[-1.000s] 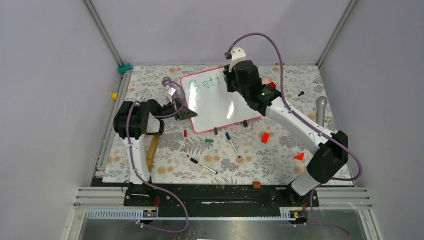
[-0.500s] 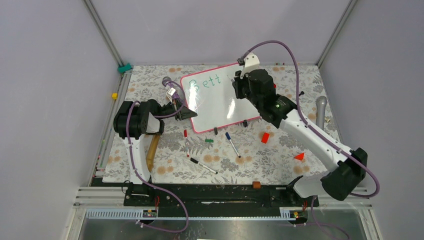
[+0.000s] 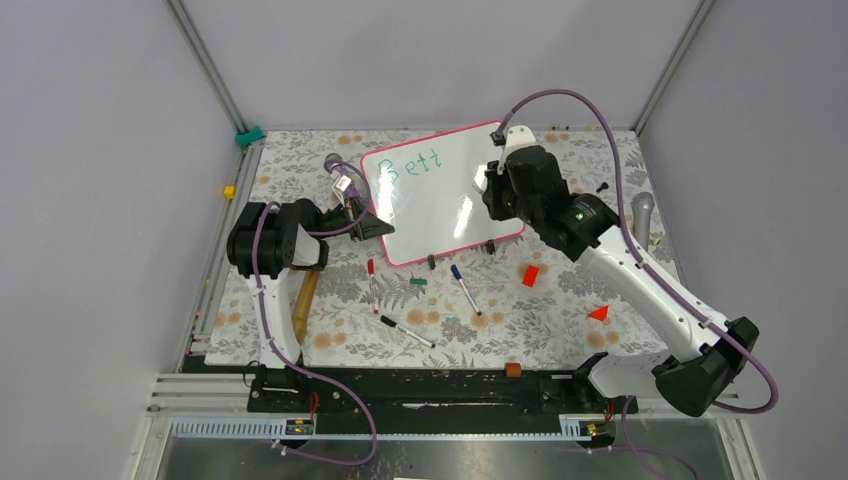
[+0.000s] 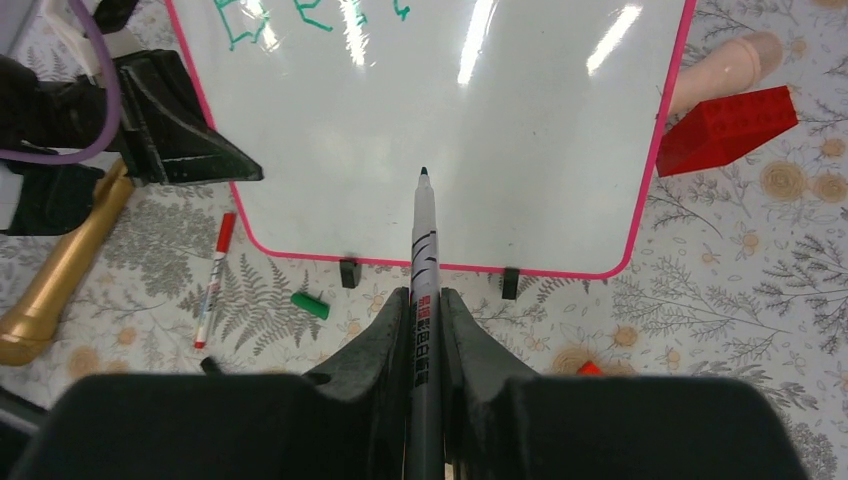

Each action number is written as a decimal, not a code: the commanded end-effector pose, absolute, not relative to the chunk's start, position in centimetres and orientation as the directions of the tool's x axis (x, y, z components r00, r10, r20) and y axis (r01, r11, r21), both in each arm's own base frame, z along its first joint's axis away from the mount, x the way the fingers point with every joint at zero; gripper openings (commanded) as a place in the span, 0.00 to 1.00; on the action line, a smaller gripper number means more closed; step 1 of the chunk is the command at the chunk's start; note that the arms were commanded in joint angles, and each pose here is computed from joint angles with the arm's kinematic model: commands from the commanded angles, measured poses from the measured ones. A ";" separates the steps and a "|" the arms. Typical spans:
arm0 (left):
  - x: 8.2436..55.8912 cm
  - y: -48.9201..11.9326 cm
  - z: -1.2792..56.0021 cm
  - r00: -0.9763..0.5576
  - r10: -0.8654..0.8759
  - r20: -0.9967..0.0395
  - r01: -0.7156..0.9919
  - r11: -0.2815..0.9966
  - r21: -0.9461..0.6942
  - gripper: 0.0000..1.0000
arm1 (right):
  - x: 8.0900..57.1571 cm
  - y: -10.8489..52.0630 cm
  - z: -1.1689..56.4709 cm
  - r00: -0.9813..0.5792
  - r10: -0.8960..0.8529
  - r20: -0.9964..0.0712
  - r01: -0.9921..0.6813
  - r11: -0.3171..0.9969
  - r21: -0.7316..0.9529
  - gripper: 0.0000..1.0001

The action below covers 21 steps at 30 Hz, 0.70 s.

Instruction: Write a sentence on the whiteboard

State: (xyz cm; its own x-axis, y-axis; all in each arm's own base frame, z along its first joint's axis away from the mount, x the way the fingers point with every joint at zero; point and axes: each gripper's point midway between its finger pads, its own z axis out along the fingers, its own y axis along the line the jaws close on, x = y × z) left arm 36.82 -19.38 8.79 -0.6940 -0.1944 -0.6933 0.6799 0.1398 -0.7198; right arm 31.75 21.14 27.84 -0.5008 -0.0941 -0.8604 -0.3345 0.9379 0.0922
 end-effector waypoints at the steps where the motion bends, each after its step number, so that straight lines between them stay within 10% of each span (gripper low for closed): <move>1: 36.3 -19.9 7.7 -0.747 -0.192 -0.637 0.624 0.132 -0.771 0.00 | 30.3 21.6 31.1 -0.540 -0.029 -0.841 -0.337 0.923 0.185 0.00; 14: 36.4 -19.8 7.7 -0.756 -0.194 -0.625 0.612 0.129 -0.781 0.00 | 30.2 18.6 30.1 -0.565 0.281 -0.776 0.016 0.943 0.331 0.00; 21: 36.3 -19.8 7.8 -0.757 -0.187 -0.626 0.614 0.123 -0.779 0.00 | 30.7 19.9 31.0 -0.542 0.293 -0.788 -0.053 0.924 0.380 0.00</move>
